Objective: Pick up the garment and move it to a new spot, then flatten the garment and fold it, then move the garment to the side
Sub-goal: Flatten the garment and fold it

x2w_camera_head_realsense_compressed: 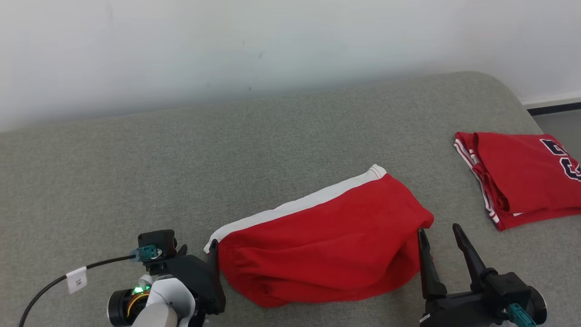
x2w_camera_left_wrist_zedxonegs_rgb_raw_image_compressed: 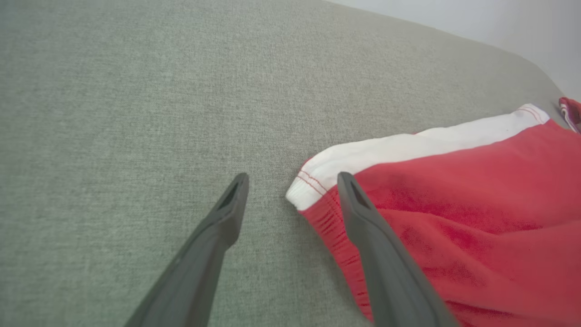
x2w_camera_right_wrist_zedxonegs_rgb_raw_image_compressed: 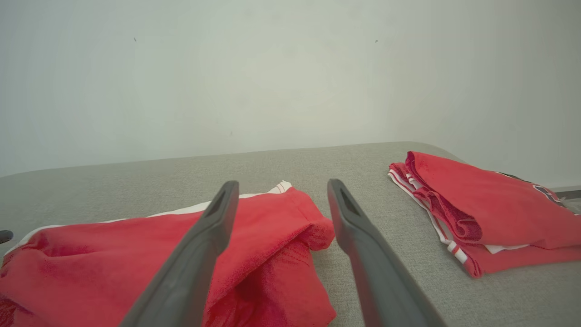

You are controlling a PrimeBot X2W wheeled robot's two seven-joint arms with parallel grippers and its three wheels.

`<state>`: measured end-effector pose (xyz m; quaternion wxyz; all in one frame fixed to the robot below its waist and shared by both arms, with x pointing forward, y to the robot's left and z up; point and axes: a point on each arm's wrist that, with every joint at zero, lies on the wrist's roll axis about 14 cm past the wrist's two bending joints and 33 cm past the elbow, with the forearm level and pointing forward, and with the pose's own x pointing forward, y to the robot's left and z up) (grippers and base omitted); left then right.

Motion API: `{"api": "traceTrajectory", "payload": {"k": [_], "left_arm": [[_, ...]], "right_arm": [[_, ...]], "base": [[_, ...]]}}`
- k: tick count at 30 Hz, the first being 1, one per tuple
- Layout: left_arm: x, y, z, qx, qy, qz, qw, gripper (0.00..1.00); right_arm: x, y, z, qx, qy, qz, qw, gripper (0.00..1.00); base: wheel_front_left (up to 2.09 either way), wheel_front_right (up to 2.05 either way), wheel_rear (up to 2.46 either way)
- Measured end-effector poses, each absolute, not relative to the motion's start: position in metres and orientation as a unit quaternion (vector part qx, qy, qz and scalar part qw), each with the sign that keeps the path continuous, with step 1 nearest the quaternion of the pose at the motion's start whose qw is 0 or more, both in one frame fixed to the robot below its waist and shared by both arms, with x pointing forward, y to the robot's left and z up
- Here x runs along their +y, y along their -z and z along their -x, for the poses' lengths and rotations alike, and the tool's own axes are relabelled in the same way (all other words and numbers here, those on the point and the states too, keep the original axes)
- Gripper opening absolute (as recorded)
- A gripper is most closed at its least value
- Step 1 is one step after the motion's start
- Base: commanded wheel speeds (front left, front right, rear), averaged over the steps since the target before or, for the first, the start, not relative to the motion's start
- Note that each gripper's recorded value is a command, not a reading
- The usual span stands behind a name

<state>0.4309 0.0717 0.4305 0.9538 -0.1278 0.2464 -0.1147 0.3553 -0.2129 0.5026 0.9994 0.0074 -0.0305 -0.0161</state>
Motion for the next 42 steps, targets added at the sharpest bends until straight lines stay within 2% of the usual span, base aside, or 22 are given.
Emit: {"api": "traceTrajectory", "payload": {"k": [10,11,12,16,17,18,20,21,27,36,41,42], "left_arm": [[0.069,-0.402,-0.431,0.302,0.119,0.089,0.942,1.0],[0.069,-0.401,-0.431,0.304,0.12,0.085,0.941,0.98],[0.069,-0.4,-0.431,0.306,0.122,0.082,0.941,0.9],[0.067,-0.401,-0.433,0.304,0.127,0.072,0.941,0.88],[0.067,-0.4,-0.434,0.303,0.129,0.066,0.942,0.81],[0.067,-0.4,-0.434,0.302,0.132,0.062,0.942,0.51],[0.065,-0.4,-0.435,0.301,0.138,0.051,0.942,0.31],[0.064,-0.4,-0.436,0.301,0.141,0.049,0.942,0.0],[0.064,-0.4,-0.437,0.296,0.148,0.039,0.943,0.0],[0.058,-0.397,-0.442,0.288,0.16,0.035,0.944,0.0],[0.055,-0.397,-0.446,0.283,0.165,0.039,0.944,0.0],[0.055,-0.396,-0.447,0.282,0.167,0.04,0.944,0.0]], "right_arm": [[-0.222,-0.494,-0.356,-0.018,0.031,-0.01,0.999,1.0],[-0.222,-0.494,-0.357,-0.018,0.03,-0.01,0.999,1.0],[-0.221,-0.494,-0.359,-0.019,0.029,-0.01,0.999,1.0],[-0.22,-0.494,-0.362,-0.019,0.027,-0.012,0.999,1.0],[-0.22,-0.494,-0.362,-0.018,0.027,-0.012,0.999,1.0],[-0.219,-0.493,-0.363,-0.018,0.026,-0.012,0.999,1.0],[-0.219,-0.493,-0.364,-0.019,0.025,-0.012,0.999,1.0],[-0.219,-0.493,-0.364,-0.019,0.025,-0.012,0.999,1.0],[-0.21,-0.495,-0.373,-0.012,0.008,0.01,1.0,1.0],[-0.237,-0.513,-0.436,0.127,-0.017,0.105,0.986,1.0],[-0.247,-0.514,-0.467,0.192,-0.015,0.112,0.975,1.0],[-0.248,-0.503,-0.474,0.226,-0.015,0.11,0.968,1.0]], "base": [[0.0,0.0,0.0],[0.0,0.0,0.0],[0.0,0.0,0.0],[0.0,0.0,0.0],[0.0,0.0,0.0],[0.0,0.0,0.0],[0.0,0.0,0.0],[0.0,0.0,0.0],[0.0,0.0,0.0],[0.0,0.0,0.0],[0.0,0.0,0.0],[0.0,0.0,0.0]]}}
